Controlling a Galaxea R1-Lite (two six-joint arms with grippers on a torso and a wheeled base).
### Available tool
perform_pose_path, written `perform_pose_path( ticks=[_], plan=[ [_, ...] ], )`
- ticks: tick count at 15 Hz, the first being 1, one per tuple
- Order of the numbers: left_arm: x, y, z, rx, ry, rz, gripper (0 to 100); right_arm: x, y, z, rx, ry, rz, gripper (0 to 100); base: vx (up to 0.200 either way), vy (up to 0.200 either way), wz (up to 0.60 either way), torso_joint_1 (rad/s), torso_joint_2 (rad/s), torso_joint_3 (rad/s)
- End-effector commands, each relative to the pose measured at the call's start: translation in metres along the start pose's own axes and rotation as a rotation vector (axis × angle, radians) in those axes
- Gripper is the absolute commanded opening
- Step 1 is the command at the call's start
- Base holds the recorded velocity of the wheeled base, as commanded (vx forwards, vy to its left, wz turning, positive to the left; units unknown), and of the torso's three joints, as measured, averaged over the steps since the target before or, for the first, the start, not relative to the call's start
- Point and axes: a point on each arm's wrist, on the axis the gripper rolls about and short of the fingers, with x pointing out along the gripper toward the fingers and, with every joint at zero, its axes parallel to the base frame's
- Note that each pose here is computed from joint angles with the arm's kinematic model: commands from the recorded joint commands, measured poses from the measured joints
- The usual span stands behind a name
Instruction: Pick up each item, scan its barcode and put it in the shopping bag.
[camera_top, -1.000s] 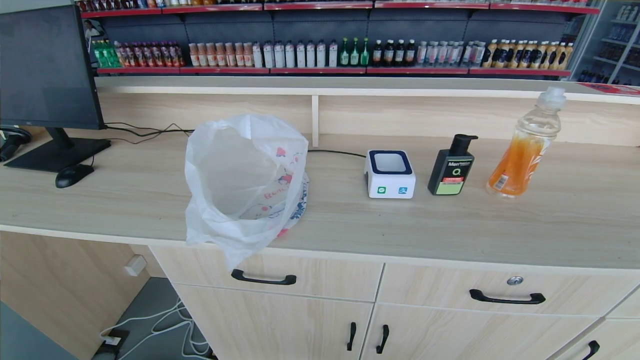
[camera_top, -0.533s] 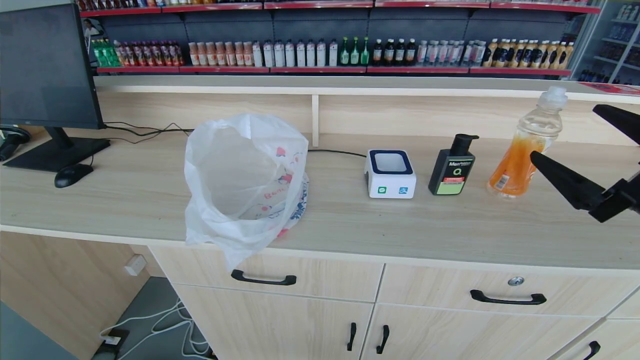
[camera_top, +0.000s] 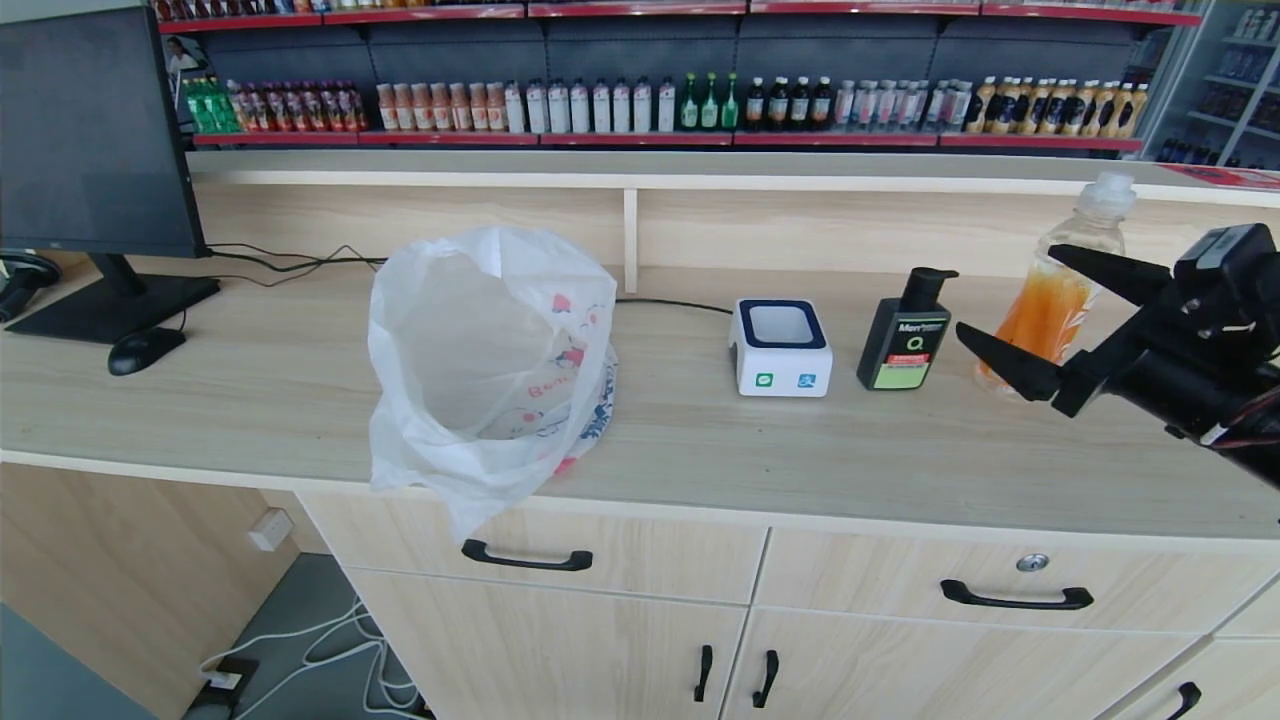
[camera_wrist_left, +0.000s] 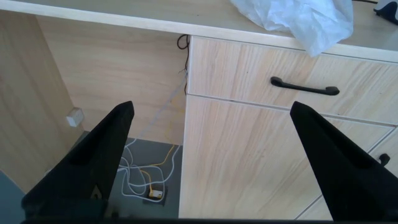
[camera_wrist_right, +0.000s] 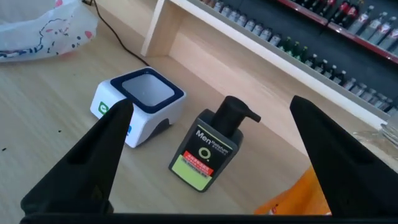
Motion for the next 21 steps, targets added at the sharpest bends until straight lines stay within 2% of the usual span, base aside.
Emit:
perform_pose_path(
  ticks=[1,7,12,14,21],
  plan=[
    [0.0,0.0,0.0,-0.001,0.0,0.001,100,0.016,0.001,-0.021,0.022,0.034,0.02,100,0.0,0.0,0.0,0.0,0.0,0.0],
    [0.0,0.0,0.0,-0.001,0.0,0.001,100,0.033,0.0,-0.025,-0.049,0.016,0.037,100,0.0,0.0,0.0,0.0,0.0,0.0],
    [0.0,0.0,0.0,-0.001,0.0,0.001,100,0.057,-0.002,-0.047,-0.046,0.023,0.064,100,0.0,0.0,0.0,0.0,0.0,0.0],
    [0.0,0.0,0.0,-0.001,0.0,0.001,100,0.061,-0.01,-0.054,-0.053,0.028,0.045,100,0.0,0.0,0.0,0.0,0.0,0.0],
    [0.0,0.0,0.0,-0.001,0.0,0.001,100,0.062,-0.009,-0.054,-0.05,0.026,0.052,100,0.0,0.0,0.0,0.0,0.0,0.0]
  ],
)
